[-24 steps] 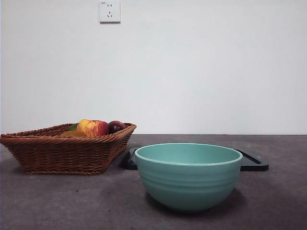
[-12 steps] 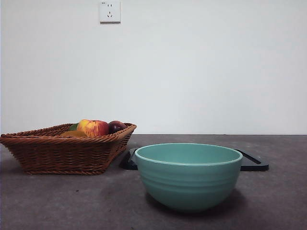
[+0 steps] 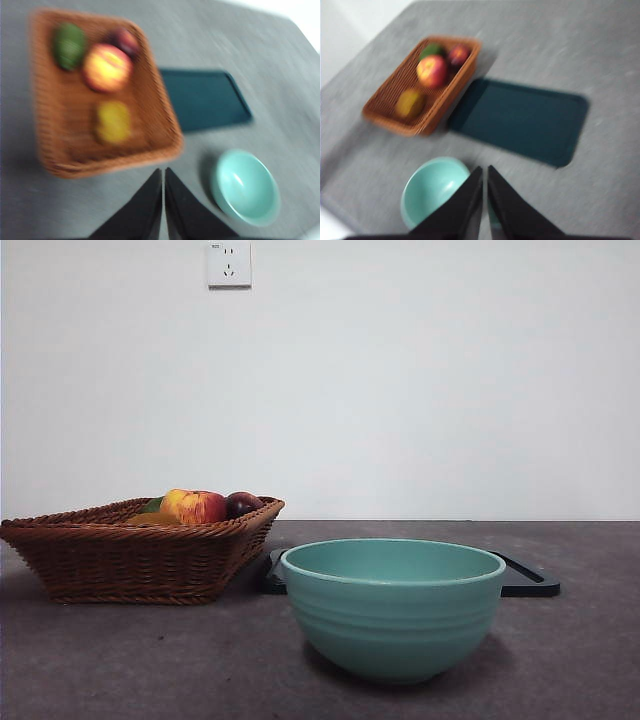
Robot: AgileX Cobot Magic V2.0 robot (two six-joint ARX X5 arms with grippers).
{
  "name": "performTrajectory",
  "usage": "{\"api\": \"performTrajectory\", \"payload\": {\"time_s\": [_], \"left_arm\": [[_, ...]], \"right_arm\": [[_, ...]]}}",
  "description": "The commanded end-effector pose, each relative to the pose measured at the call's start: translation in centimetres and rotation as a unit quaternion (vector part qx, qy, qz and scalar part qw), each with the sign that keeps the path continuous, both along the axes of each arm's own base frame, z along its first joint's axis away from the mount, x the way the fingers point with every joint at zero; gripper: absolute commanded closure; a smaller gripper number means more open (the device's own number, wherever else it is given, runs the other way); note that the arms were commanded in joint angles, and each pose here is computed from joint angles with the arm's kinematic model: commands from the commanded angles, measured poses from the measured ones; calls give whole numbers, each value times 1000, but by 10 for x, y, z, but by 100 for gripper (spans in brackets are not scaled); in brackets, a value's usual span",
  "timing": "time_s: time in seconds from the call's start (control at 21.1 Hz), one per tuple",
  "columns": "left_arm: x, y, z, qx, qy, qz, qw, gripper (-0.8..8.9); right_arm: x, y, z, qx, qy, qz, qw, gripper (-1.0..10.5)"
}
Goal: Pick up the wifruite, put it on the bowl, pick up the plate, put it on desk
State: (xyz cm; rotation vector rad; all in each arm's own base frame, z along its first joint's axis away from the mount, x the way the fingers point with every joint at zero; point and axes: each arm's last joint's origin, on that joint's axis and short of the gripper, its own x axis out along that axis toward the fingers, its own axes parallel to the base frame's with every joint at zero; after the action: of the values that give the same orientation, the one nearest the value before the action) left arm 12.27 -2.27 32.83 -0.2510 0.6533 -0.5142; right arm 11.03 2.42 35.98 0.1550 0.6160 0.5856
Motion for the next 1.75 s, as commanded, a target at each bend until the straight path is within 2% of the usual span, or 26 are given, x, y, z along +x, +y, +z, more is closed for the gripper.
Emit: {"api": "performTrajectory", "payload": {"time_s": [0.05, 0.19, 0.33, 0.61, 0.71, 0.85, 0.95, 1.47, 1.75], "left_arm": [[2, -6, 12, 6, -10, -49, 999, 804], [3, -15, 16, -5, 4, -109, 994, 804], [0, -21, 14, -4, 19, -140, 990, 804], [-1, -22, 13, -4, 23, -146, 989, 784], [-1, -22, 14, -4, 23, -146, 989, 679], [-1, -22, 14, -4, 23, -146, 989, 429], [-1, -22, 14, -5, 24, -145, 989, 376], [2, -23, 15, -13, 20, -132, 991, 371], [20, -27, 9, 20, 34, -89, 995, 375]], "right_arm": [[4, 8, 2, -26, 15, 57, 998, 941], [7, 21, -3, -38, 51, 125, 990, 941], [8, 30, -6, -46, 59, 164, 984, 941], [8, 34, -7, -50, 58, 174, 982, 940], [8, 34, -7, -50, 58, 173, 982, 875], [8, 34, -7, -46, 63, 170, 982, 575], [8, 34, -7, -46, 62, 170, 982, 558], [8, 34, -7, -46, 63, 170, 982, 559], [8, 34, -6, -46, 62, 170, 982, 558]]}}
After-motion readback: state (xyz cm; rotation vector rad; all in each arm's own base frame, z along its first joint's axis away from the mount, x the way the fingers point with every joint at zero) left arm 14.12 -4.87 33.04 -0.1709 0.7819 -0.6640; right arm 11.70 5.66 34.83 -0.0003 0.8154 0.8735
